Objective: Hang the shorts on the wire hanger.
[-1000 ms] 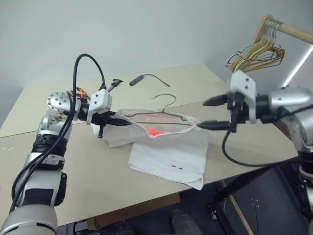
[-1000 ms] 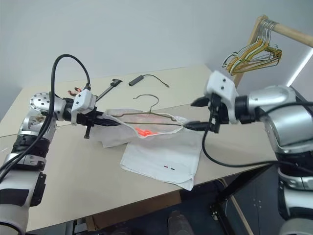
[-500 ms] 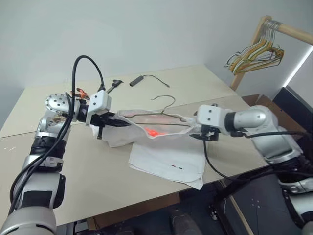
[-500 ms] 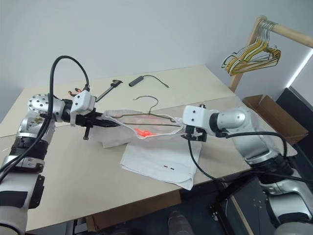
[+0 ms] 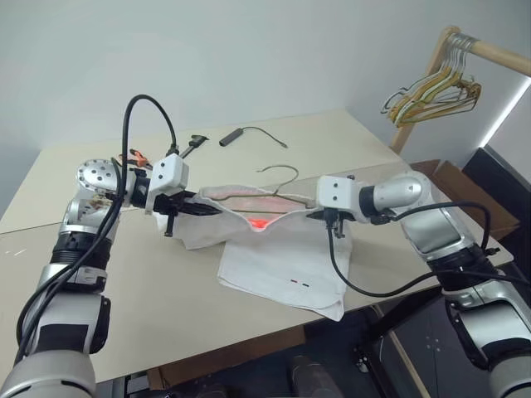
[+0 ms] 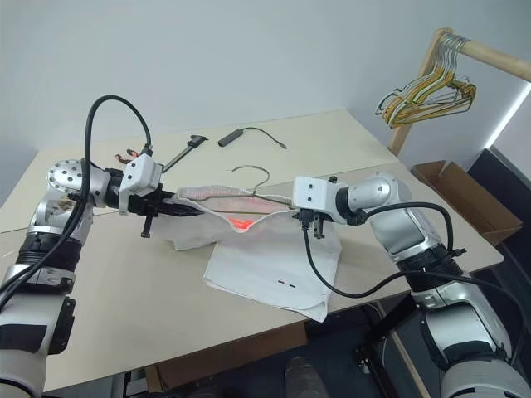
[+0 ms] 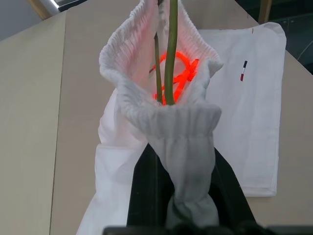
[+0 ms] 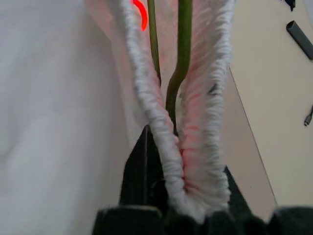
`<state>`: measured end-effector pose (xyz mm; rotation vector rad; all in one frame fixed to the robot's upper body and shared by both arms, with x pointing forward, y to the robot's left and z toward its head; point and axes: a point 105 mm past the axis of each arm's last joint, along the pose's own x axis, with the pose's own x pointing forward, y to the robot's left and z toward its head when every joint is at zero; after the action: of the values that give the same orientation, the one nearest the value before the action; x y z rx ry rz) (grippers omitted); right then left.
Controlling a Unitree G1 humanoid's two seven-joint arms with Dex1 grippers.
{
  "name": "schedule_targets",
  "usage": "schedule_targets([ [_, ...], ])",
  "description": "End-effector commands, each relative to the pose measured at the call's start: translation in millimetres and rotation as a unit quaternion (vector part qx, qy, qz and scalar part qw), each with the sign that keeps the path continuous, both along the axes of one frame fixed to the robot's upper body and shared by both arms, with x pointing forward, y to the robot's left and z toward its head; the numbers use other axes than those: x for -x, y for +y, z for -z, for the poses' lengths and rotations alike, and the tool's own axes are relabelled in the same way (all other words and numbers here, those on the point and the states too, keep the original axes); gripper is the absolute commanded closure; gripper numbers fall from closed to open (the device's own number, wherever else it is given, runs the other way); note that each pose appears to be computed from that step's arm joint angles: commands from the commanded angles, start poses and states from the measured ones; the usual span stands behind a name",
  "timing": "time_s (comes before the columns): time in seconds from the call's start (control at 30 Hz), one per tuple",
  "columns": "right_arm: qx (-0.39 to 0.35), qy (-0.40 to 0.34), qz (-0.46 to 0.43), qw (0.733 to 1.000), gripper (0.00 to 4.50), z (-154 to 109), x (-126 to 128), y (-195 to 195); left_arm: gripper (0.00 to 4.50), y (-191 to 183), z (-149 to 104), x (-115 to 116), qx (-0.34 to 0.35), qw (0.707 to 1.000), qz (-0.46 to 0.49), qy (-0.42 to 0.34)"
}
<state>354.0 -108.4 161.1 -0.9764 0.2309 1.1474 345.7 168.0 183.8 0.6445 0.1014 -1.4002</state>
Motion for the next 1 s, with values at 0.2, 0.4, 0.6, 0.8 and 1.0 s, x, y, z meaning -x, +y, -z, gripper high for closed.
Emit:
schedule_targets([
  [0.2,-0.018,0.014,-0.027,0.999,4.5,-19,7,1,3.87,-1,-13,5,0.009,0.999,0.022,-0.027],
  [0.4,-0.03,0.057,-0.021,0.998,4.5,-22,15,-7,2.15,-5,-19,3,0.027,0.999,0.019,-0.031],
  [0.6,-0.037,0.108,0.014,0.993,4.5,-17,25,-21,0.27,0,-24,6,0.017,0.999,0.026,-0.03],
  [0.8,-0.081,0.151,0.122,0.978,4.5,-9,29,-46,0.07,1,-54,-7,0.065,0.992,-0.02,-0.109],
  [1.0,-0.139,0.202,0.245,0.938,4.5,9,55,-80,0.07,-3,-109,-2,0.202,0.967,-0.038,-0.15],
])
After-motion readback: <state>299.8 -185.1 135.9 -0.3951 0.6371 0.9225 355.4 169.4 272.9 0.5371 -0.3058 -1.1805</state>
